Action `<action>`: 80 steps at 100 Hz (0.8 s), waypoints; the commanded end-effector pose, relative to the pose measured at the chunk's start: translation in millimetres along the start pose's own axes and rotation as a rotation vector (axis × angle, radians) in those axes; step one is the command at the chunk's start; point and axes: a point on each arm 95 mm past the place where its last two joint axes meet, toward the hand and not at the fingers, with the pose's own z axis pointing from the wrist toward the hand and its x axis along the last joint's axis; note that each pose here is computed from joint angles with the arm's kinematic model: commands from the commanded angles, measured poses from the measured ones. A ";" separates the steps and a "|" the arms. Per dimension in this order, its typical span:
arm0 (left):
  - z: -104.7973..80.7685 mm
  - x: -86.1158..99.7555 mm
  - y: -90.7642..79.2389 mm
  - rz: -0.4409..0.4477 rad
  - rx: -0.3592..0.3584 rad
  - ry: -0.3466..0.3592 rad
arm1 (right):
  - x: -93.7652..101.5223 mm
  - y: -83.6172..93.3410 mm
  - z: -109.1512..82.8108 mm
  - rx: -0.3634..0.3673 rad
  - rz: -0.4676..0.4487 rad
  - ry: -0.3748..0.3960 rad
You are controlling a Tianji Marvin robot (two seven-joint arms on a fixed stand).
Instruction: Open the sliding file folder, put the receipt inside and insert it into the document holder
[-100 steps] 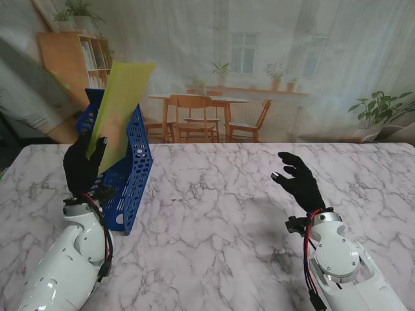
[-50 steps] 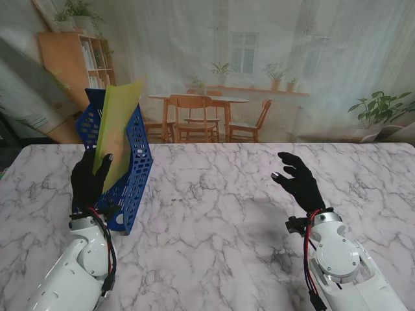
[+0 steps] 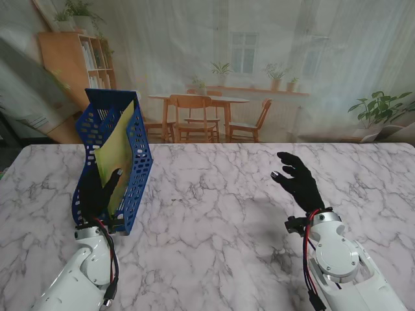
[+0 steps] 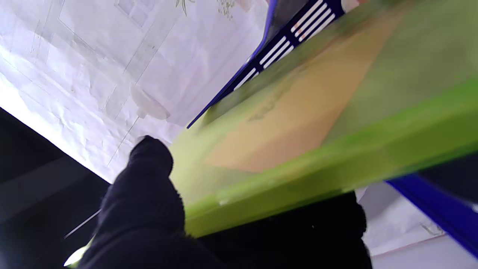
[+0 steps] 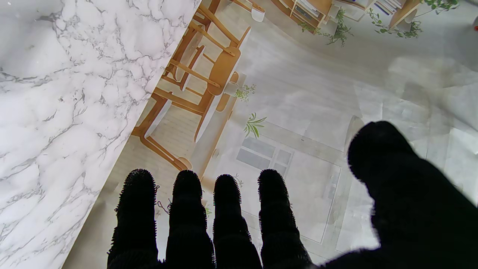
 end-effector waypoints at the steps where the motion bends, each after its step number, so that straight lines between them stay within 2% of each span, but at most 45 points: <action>1: -2.0 1.3 1.7 -0.012 -0.026 0.009 | -0.3 -1.8 -0.6 0.003 0.002 -0.007; 20: 15.4 16.5 -16.1 -0.030 -0.028 0.094 | -0.5 -1.6 -0.8 0.000 0.001 -0.006; 50: 65.9 55.8 -58.1 -0.062 -0.014 0.262 | -1.4 -0.7 -0.1 0.004 -0.004 -0.002; 65: 90.7 83.6 -76.7 -0.093 -0.023 0.341 | -0.8 0.4 0.3 0.003 -0.004 0.004; 80: 109.2 122.9 -92.8 -0.126 -0.046 0.427 | 1.2 1.6 0.5 0.007 -0.009 0.013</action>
